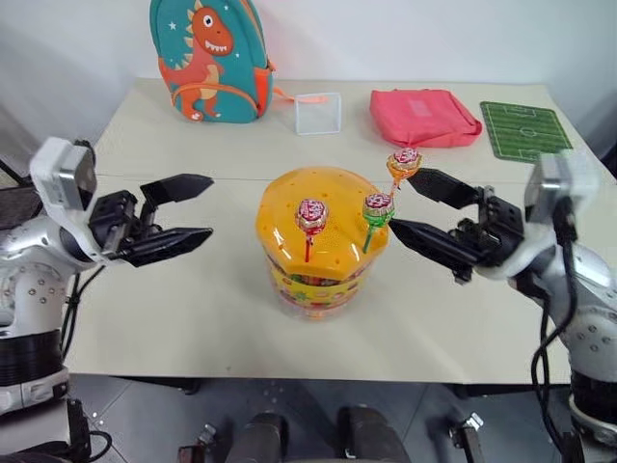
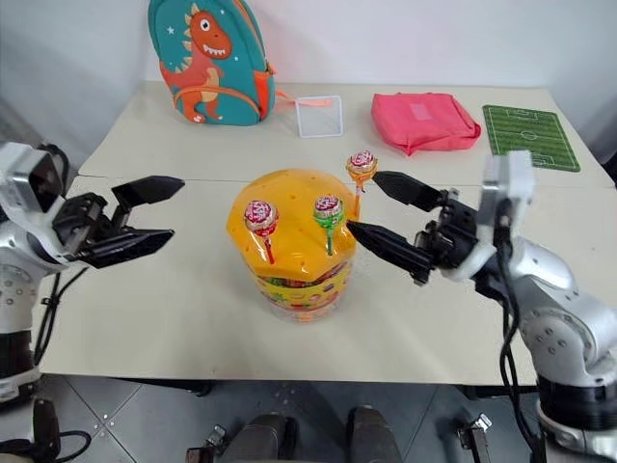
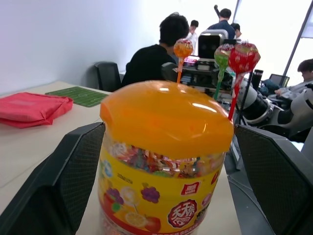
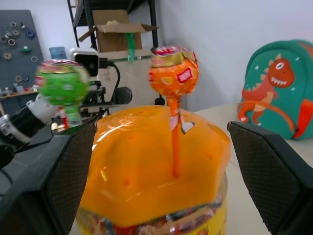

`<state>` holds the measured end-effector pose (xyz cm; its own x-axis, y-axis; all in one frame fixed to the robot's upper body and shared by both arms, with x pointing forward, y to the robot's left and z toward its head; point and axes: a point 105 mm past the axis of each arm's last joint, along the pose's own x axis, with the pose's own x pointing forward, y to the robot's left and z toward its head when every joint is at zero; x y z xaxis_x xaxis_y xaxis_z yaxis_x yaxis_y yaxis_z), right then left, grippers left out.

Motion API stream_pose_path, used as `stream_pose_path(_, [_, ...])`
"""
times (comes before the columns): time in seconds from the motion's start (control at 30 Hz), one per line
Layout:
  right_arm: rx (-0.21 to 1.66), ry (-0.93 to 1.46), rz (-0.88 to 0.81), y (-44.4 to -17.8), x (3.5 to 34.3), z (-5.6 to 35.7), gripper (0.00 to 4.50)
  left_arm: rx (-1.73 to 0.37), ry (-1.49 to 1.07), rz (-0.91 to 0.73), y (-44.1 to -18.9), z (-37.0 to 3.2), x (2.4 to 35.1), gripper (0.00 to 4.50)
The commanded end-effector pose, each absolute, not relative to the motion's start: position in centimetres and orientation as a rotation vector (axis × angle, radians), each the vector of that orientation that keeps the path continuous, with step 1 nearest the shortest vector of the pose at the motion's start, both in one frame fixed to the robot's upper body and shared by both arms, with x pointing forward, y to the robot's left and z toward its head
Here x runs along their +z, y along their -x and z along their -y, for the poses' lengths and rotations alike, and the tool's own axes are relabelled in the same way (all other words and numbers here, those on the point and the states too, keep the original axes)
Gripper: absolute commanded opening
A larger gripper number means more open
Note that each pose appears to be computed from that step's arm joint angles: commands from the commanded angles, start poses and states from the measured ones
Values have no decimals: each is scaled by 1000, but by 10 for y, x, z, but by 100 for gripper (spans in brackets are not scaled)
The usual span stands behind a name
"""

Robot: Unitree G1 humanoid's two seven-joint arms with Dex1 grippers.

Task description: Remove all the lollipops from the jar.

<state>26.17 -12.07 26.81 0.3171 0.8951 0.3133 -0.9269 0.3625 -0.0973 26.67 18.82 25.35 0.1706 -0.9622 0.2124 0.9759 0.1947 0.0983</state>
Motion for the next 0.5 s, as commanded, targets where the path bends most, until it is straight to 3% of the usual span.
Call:
stream_pose_path(0.03, [1177, -106, 366, -268, 274, 119, 448, -1393, -2, 299, -259, -182, 264, 450])
stream_pose_path(0.1, [1177, -84, 376, -271, 273, 118, 448, -1395, 0, 314, -258, -180, 266, 450])
stream_pose_path(0.2, [1188, -86, 380, -272, 273, 118, 386, -1396, -4, 323, -257, -178, 267, 450])
stream_pose_path(0.5, [1209, -106, 413, -270, 278, 118, 82, -1398, -9, 355, -256, -175, 272, 450])
